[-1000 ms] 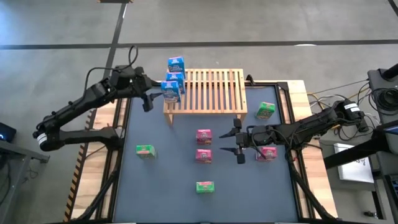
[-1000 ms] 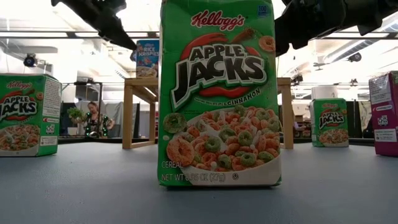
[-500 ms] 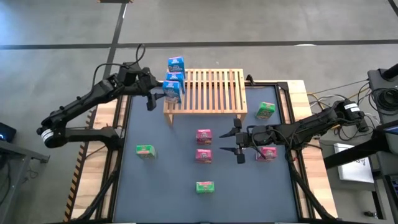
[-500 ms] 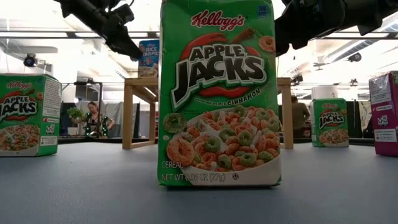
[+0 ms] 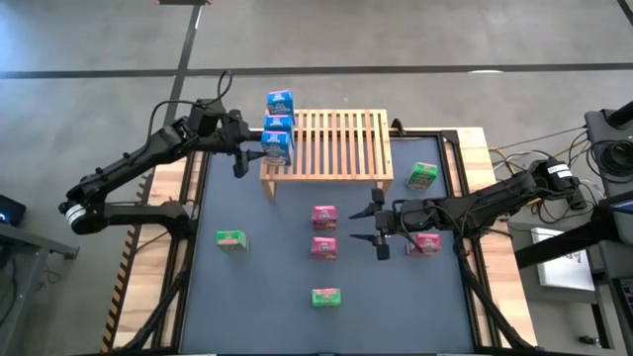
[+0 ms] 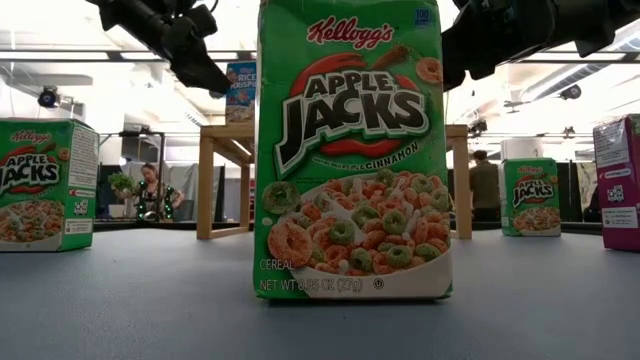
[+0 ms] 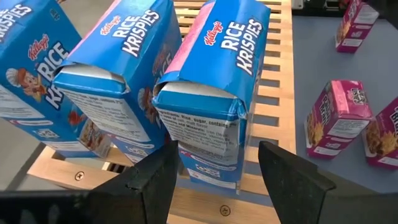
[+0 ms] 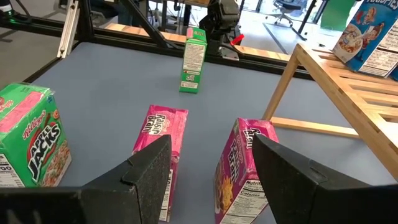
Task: Stack cereal on shelf
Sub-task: Put the blue cereal box on the shelf aligned with the other blue cereal boxes
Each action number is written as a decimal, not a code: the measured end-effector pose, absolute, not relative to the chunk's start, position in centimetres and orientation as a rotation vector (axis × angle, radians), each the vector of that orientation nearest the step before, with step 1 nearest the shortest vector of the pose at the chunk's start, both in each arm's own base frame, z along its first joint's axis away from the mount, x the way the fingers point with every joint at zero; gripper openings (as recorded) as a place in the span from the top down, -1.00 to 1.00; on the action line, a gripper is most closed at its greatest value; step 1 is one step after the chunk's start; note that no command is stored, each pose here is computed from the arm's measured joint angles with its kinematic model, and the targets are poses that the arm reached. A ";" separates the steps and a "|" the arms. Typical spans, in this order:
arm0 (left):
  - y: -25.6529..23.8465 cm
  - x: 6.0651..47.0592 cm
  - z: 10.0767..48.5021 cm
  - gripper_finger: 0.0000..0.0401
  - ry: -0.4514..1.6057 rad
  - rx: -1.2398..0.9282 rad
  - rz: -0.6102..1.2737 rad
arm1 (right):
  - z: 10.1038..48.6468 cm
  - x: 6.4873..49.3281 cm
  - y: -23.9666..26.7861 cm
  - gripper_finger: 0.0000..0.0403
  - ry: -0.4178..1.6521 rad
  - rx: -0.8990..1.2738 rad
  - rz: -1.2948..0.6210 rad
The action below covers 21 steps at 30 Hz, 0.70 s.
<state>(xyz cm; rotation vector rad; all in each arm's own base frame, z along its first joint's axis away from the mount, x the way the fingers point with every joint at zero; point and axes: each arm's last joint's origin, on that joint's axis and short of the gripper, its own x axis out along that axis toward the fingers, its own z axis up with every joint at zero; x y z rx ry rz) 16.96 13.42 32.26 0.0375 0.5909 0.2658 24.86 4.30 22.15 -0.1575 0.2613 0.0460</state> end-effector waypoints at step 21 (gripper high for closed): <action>13.0 16.7 32.1 -0.03 0.622 -0.016 0.225 | 22.1 24.8 4.3 -0.07 0.262 -0.157 0.046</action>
